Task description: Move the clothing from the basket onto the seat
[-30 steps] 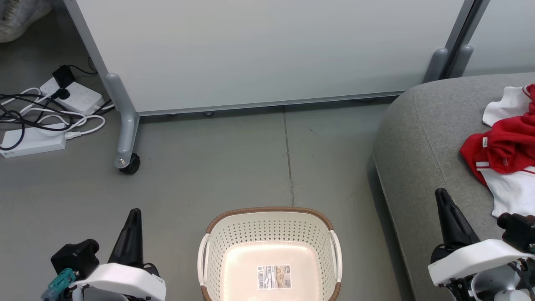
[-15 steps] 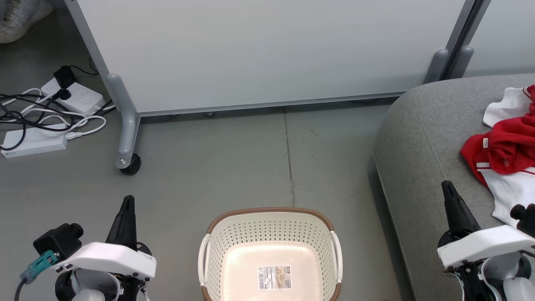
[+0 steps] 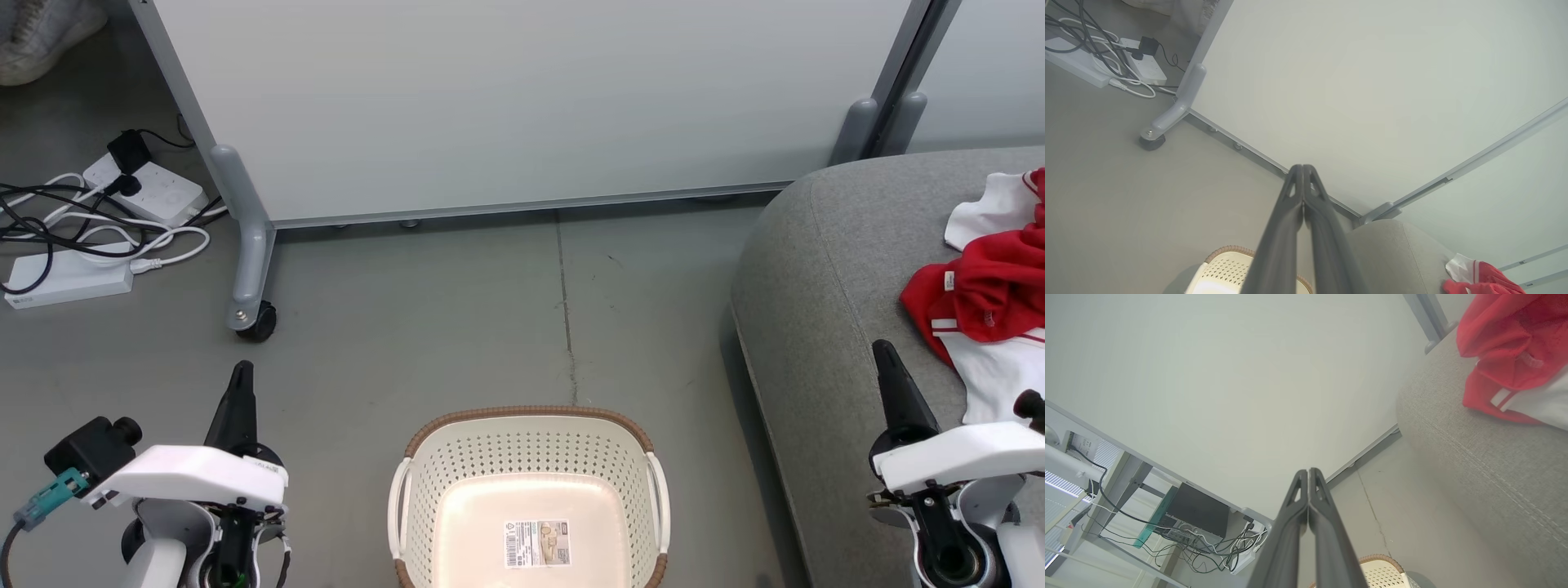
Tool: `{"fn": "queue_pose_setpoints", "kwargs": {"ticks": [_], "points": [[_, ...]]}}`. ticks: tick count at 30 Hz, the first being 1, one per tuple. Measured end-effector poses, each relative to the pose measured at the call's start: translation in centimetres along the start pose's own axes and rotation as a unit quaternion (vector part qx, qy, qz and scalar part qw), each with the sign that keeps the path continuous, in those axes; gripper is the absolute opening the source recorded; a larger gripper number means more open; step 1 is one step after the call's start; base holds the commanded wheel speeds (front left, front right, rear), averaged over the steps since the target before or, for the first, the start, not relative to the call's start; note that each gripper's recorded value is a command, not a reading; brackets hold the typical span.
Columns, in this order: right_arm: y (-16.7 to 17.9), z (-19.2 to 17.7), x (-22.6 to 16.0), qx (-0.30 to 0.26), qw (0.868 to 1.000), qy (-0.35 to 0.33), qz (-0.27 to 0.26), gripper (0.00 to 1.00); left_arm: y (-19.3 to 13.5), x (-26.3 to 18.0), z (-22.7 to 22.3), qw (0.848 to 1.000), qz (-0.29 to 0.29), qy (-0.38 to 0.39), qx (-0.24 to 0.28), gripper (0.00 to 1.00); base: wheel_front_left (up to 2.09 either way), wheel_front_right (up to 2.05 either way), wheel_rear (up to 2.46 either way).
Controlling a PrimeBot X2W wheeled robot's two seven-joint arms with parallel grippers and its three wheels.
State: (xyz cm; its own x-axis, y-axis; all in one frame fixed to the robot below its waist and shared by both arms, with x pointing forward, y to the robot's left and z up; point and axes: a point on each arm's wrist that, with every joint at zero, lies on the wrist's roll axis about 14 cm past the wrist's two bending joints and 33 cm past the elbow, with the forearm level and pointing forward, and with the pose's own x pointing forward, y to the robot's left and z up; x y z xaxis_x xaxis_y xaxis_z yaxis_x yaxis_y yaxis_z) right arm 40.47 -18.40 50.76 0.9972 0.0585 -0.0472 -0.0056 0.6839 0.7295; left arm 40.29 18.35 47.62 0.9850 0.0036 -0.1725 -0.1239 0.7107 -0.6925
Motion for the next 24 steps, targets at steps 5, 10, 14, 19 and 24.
{"fn": "queue_pose_setpoints", "kwargs": {"ticks": [5,10,14,19,24], "points": [[-0.3,0.3,0.3,0.031,1.0,-0.003,-0.003,0.0,0.0,0.4,0.3,1.0,0.0,0.001,-0.031,0.0,0.0,0.0,0.0],[-0.4,0.5,0.6,0.059,0.998,-0.005,-0.005,0.0,-0.2,0.8,0.4,0.998,-0.002,0.002,-0.061,0.0,0.0,0.0,0.0],[-0.4,0.6,0.9,0.082,0.997,-0.006,-0.005,0.0,-0.4,1.1,0.6,0.996,-0.005,0.001,-0.086,0.0,0.0,0.0,0.0],[-0.5,0.9,1.2,0.109,0.994,-0.011,-0.006,0.0,-0.6,1.4,0.8,0.993,-0.008,0.002,-0.114,0.0,0.0,0.0,0.0],[-0.8,1.0,1.4,0.135,0.991,-0.012,-0.009,0.0,-0.7,1.7,1.1,0.99,-0.012,0.001,-0.139,0.0,0.0,0.0,0.0]]}}
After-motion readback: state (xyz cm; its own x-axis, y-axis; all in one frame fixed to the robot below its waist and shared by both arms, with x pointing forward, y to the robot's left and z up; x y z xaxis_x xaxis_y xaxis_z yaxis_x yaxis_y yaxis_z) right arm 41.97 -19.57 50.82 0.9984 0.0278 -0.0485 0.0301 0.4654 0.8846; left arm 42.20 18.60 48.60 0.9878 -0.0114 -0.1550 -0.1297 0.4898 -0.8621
